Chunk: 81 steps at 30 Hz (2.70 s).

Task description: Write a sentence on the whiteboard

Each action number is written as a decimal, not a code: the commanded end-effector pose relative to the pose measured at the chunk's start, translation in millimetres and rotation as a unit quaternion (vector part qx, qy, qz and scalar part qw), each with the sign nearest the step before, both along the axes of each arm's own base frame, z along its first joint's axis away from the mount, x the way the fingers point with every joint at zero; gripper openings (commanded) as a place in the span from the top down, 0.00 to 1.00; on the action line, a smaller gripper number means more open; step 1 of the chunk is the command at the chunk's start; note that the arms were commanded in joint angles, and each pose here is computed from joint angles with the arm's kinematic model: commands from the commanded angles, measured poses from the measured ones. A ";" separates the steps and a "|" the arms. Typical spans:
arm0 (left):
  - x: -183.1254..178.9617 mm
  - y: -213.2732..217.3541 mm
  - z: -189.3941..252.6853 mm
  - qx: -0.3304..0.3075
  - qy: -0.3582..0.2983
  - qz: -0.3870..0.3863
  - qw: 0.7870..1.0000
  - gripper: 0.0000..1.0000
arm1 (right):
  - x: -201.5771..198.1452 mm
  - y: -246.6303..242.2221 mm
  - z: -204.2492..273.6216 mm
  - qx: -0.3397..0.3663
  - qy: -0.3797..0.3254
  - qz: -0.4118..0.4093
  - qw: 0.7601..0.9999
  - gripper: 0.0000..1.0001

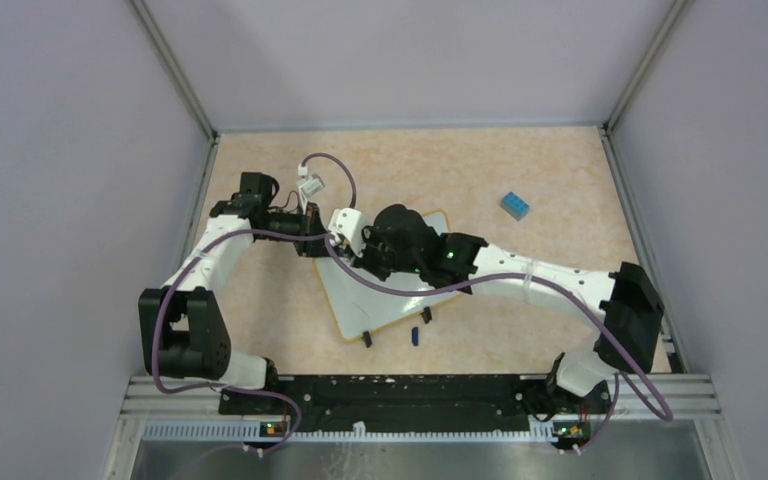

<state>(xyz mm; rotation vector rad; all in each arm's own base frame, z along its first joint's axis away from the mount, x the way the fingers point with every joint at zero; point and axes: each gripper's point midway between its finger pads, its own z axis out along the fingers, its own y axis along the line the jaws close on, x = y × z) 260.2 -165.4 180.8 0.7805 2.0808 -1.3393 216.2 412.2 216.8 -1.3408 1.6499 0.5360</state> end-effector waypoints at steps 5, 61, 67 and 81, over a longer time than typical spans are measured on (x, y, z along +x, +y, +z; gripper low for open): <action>2.6 3.7 -0.6 0.014 -0.023 0.006 1.000 1.00 | -5.2 22.3 14.6 0.018 -0.005 0.020 1.000 1.00; 5.5 4.8 -1.2 0.020 -0.022 0.010 0.999 1.00 | -28.8 4.7 9.2 -0.001 -0.002 0.067 0.998 1.00; 4.6 5.0 -0.8 0.021 -0.025 0.009 0.999 1.00 | -27.6 12.2 3.7 -0.005 0.000 0.067 0.998 1.00; 4.4 5.2 -1.5 0.022 -0.024 0.009 0.999 1.00 | -23.5 14.5 -10.7 -0.017 0.000 0.062 0.998 1.00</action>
